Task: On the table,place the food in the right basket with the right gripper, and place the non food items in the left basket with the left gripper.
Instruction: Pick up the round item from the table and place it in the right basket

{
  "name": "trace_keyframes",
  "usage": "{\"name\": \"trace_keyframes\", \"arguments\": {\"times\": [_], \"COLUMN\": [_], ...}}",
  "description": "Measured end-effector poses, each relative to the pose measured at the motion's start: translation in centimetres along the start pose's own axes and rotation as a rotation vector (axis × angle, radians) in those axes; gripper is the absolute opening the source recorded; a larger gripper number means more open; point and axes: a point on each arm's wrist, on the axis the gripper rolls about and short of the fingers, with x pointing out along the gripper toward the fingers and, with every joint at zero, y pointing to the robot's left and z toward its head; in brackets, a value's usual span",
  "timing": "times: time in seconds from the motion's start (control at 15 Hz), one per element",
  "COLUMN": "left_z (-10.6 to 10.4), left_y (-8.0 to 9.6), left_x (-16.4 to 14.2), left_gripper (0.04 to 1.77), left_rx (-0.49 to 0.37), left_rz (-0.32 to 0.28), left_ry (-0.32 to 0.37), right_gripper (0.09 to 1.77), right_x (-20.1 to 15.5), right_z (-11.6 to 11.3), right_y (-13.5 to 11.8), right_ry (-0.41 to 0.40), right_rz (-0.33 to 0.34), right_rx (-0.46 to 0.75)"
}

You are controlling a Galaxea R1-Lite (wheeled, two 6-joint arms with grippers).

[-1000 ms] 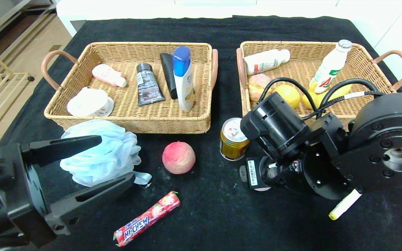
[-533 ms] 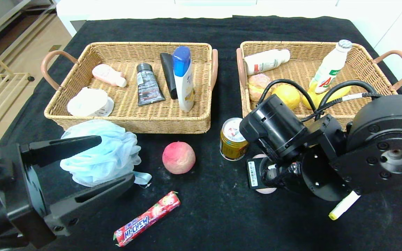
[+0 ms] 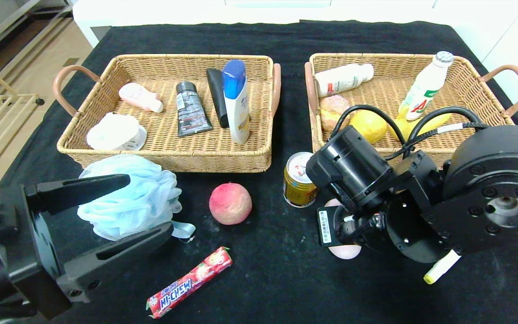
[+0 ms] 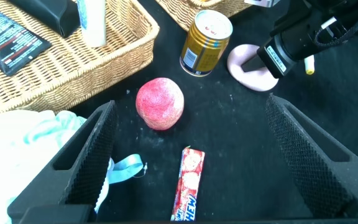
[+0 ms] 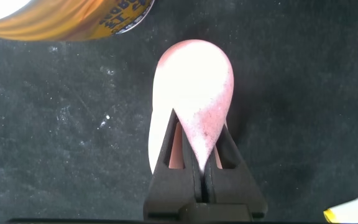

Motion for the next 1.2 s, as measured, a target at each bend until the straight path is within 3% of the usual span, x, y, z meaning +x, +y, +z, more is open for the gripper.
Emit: {"name": "trace_keyframes", "arguments": {"times": [0.6, 1.2], "left_z": [-0.1, -0.2], "left_y": [0.0, 0.0], "left_x": [0.1, 0.2], "left_gripper": [1.72, 1.72], "left_rx": [-0.002, -0.002], "left_rz": [-0.003, -0.004], "left_ry": [0.007, 0.013], "right_gripper": [0.15, 0.15], "right_x": [-1.2, -6.1], "right_z": [0.4, 3.0], "right_y": [-0.4, -3.2], "right_ry": [-0.020, -0.155], "right_rz": [0.016, 0.067], "right_rx": [0.013, 0.097]}}
